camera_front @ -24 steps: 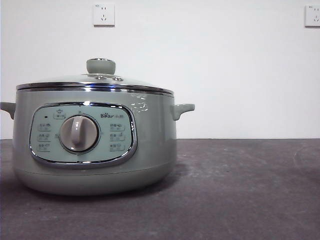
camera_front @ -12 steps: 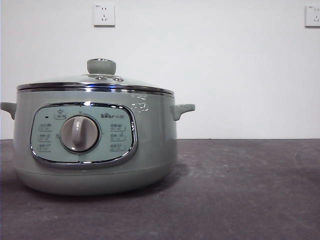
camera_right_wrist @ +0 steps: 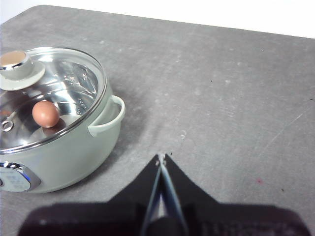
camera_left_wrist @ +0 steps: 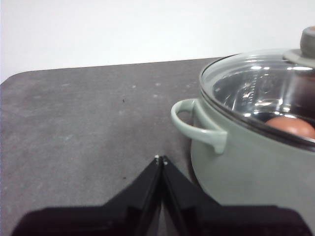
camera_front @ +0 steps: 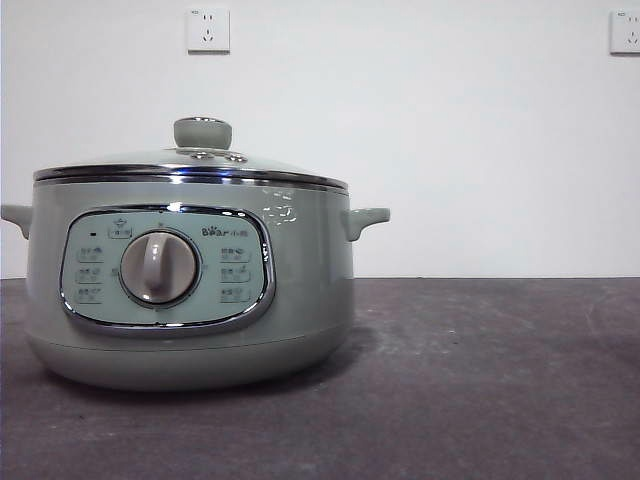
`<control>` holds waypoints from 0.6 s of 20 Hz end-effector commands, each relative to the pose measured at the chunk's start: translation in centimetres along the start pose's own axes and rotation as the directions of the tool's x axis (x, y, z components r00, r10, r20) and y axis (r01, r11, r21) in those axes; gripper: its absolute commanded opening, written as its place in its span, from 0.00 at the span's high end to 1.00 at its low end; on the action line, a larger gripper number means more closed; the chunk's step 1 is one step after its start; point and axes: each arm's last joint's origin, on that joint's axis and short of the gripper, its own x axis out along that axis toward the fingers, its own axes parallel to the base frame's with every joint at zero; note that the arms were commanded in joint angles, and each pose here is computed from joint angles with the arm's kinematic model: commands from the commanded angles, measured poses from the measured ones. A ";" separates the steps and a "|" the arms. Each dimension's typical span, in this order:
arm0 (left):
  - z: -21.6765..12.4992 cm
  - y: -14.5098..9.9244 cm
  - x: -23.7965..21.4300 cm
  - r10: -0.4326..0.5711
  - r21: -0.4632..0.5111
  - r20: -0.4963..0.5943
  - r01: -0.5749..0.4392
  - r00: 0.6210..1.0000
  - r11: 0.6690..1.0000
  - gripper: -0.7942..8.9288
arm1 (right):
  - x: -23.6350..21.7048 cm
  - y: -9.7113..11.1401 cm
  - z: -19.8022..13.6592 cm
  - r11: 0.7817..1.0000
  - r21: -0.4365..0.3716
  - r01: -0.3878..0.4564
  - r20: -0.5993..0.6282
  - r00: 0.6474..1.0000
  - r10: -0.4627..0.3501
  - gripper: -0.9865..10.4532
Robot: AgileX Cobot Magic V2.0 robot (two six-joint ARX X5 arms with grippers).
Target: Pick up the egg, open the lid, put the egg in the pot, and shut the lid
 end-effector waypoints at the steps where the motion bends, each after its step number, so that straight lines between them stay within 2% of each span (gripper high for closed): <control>1: -0.7 0.0 0.1 0.004 0.010 -0.006 -0.004 1.000 1.000 0.92 | 0.1 0.0 -0.2 1.000 0.010 0.001 0.000 1.000 -0.001 0.93; 6: -2.5 0.0 0.4 0.005 0.004 -0.042 -0.005 0.999 1.000 0.92 | 0.1 0.0 -0.2 1.000 0.010 0.001 0.000 1.000 -0.001 0.93; 12: -2.5 0.0 0.4 0.010 0.006 -0.040 -0.009 0.999 1.000 0.92 | 0.1 0.0 -0.2 1.000 0.010 0.001 0.000 1.000 -0.001 0.93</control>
